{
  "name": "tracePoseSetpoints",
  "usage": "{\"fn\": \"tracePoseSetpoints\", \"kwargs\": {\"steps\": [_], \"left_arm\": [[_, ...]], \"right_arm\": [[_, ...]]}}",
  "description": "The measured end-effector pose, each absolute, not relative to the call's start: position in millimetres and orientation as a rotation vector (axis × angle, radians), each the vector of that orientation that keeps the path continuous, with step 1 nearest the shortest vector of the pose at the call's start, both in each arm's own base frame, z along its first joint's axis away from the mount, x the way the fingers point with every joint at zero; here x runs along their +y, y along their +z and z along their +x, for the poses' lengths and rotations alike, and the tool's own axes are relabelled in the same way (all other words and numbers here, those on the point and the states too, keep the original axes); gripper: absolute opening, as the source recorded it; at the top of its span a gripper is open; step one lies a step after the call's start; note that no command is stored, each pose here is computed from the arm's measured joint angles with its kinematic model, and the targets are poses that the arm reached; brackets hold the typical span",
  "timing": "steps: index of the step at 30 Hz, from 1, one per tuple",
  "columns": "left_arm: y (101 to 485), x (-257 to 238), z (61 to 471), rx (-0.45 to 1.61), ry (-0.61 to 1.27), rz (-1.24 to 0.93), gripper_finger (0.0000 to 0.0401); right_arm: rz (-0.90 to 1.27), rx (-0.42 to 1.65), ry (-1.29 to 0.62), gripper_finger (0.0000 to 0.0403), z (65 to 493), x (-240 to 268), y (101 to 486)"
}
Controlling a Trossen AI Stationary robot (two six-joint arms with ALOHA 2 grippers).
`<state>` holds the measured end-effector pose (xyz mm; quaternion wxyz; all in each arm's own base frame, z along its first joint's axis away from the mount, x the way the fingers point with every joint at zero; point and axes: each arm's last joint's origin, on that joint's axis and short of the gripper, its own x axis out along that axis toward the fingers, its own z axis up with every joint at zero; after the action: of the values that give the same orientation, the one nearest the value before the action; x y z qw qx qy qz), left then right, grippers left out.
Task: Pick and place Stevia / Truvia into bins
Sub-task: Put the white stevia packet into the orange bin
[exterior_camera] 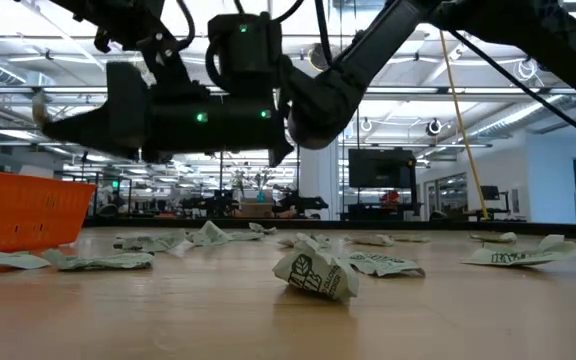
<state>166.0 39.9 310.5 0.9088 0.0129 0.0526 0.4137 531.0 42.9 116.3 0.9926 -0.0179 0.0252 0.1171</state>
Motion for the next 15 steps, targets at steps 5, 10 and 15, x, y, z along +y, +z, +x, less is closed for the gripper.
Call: {"fn": "tracePoseSetpoints", "kwargs": {"steps": [5,10,15], "left_arm": [[310.5,39.8,166.1,0.109,0.848,0.026,0.0093],[310.4,39.8,166.1,0.109,0.845,0.025,0.0093],[310.1,39.5,166.4,0.105,0.831,0.011,0.0093]], "right_arm": [[-0.034,0.078,0.234,0.0006,531.3,42.9,112.7],[-0.034,0.110,0.234,0.0041,531.0,42.7,109.6],[-0.058,0.104,0.234,0.0085,531.1,42.5,110.0]]}}
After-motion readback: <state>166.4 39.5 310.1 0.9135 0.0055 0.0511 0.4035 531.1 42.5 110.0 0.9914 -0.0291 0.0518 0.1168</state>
